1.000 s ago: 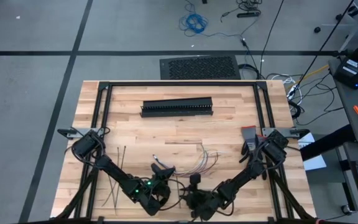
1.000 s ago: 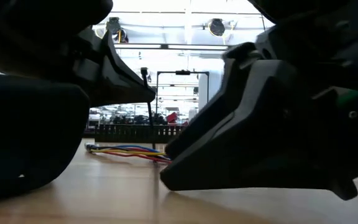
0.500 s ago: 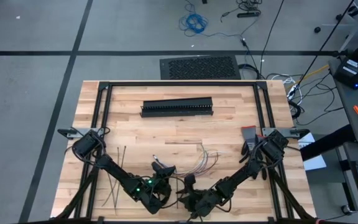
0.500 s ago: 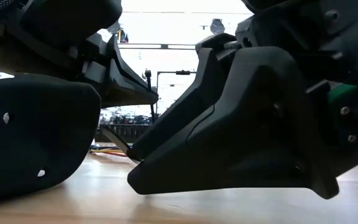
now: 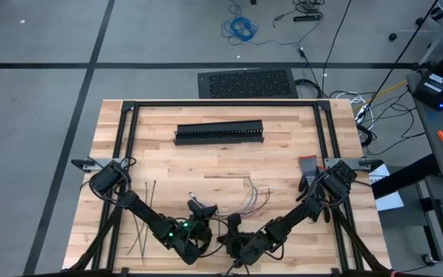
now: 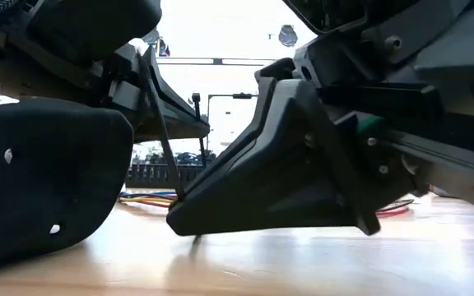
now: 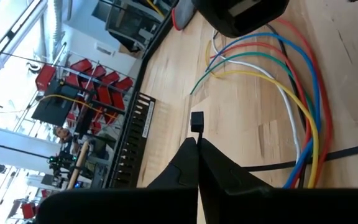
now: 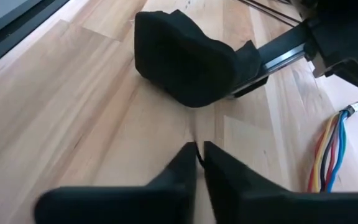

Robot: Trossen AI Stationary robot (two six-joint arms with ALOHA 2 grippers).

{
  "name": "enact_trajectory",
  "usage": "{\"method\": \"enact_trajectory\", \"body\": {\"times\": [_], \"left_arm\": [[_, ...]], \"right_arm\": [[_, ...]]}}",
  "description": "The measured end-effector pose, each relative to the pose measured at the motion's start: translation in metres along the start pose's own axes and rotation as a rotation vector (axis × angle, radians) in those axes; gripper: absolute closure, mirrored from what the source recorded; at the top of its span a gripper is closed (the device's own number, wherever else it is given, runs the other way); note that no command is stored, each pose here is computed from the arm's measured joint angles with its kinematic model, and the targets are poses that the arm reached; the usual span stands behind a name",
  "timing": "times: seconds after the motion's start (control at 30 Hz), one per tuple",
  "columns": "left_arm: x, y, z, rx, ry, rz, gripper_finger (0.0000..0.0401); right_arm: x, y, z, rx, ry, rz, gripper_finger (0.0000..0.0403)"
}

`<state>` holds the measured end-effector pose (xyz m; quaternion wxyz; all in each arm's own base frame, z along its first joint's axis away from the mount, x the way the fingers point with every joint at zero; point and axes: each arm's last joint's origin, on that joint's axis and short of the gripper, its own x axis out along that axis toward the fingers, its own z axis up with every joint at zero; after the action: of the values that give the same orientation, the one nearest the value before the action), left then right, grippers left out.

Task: Ziptie cables
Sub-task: Wrap the zip tie around the cable wires

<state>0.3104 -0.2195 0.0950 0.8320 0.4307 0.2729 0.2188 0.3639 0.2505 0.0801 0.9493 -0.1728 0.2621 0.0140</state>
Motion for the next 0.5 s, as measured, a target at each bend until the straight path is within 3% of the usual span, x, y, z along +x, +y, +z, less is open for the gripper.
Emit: {"method": "enact_trajectory", "body": {"times": [0.13, 0.27, 0.5], "left_arm": [[-0.001, 0.0, 0.0, 0.038, 0.003, 0.024, 0.0401], [-0.006, 0.001, 0.002, 0.163, 0.014, 0.105, 0.0401], [-0.009, 0.0, 0.007, 0.243, 0.01, 0.113, 0.0401]], "right_arm": [[0.001, 0.001, 0.0, 0.058, -0.013, 0.008, 0.04], [0.0, 0.001, 0.002, 0.114, -0.025, 0.027, 0.0402], [-0.008, -0.008, 0.018, 0.257, -0.061, 0.032, 0.0402]]}}
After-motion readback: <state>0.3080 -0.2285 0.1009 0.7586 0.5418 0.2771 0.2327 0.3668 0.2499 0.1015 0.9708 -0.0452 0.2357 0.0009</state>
